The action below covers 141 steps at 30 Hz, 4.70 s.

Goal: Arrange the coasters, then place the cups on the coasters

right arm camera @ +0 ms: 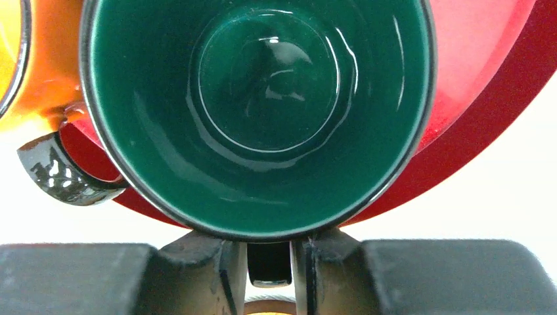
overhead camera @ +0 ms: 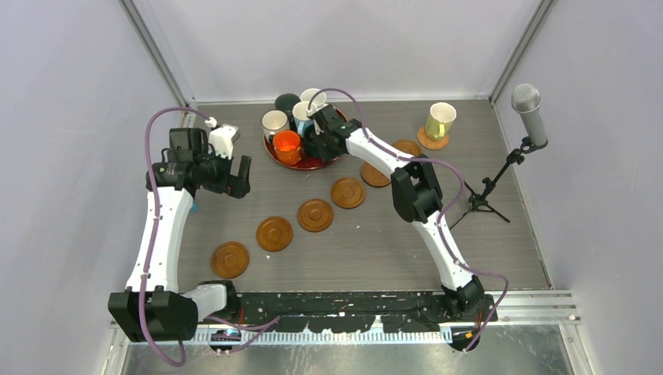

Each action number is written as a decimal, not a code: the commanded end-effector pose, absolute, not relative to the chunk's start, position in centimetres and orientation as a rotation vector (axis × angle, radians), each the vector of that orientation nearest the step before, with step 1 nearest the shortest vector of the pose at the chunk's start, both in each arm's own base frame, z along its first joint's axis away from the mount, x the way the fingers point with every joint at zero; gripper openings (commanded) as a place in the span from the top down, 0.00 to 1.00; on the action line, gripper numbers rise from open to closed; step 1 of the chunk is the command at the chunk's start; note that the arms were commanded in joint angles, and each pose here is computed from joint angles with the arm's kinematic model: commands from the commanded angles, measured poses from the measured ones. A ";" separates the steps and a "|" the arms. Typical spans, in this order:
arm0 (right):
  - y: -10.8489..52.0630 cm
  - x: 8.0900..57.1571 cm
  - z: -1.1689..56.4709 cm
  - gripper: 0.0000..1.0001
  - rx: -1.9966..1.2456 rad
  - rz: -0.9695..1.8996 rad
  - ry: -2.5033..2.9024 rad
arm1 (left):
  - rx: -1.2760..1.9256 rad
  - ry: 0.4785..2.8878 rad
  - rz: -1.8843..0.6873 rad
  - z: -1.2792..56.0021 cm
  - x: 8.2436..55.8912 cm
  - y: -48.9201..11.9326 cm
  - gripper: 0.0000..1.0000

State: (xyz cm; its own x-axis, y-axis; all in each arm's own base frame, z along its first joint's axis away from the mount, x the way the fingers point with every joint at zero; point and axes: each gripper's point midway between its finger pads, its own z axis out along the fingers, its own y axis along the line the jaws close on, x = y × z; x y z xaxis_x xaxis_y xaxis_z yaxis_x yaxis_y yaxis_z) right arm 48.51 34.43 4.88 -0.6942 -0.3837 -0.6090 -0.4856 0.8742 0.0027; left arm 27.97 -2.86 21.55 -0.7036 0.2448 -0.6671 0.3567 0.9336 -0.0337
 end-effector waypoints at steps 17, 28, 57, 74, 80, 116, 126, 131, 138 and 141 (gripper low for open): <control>34.8 50.4 17.1 1.00 -0.609 0.289 2.042 | 0.467 2.317 -0.207 22.0 28.5 -3.1 0.00; 33.6 48.8 22.9 1.00 -0.637 0.419 1.927 | 0.481 2.286 -0.250 22.4 29.6 -3.7 0.00; 9.2 48.7 17.4 1.00 -0.419 0.107 2.079 | 0.511 2.245 -0.367 23.1 33.7 -5.3 0.00; 6.2 49.1 14.3 1.00 -0.065 -0.002 2.100 | 0.499 2.256 -0.348 23.1 34.7 -4.9 0.00; 6.5 49.1 13.3 1.00 -0.041 0.023 2.129 | 0.508 2.275 -0.342 22.8 34.5 -4.8 0.00; 7.5 48.9 8.8 0.81 -0.067 0.022 2.190 | 0.475 2.299 -0.348 23.0 33.5 -4.8 0.00; 7.3 47.8 8.2 0.60 -0.077 0.014 2.236 | 0.469 2.298 -0.344 23.4 33.2 -4.8 0.00; 7.8 46.7 9.0 0.49 -0.103 0.053 2.244 | 0.476 2.310 -0.344 23.4 33.2 -5.0 0.00; 7.8 44.7 13.2 0.31 -0.170 0.067 2.257 | 0.463 2.317 -0.351 23.5 33.9 -5.4 0.00; 8.2 44.0 15.7 0.28 -0.238 0.092 2.239 | 0.439 2.327 -0.356 23.3 34.3 -5.3 0.00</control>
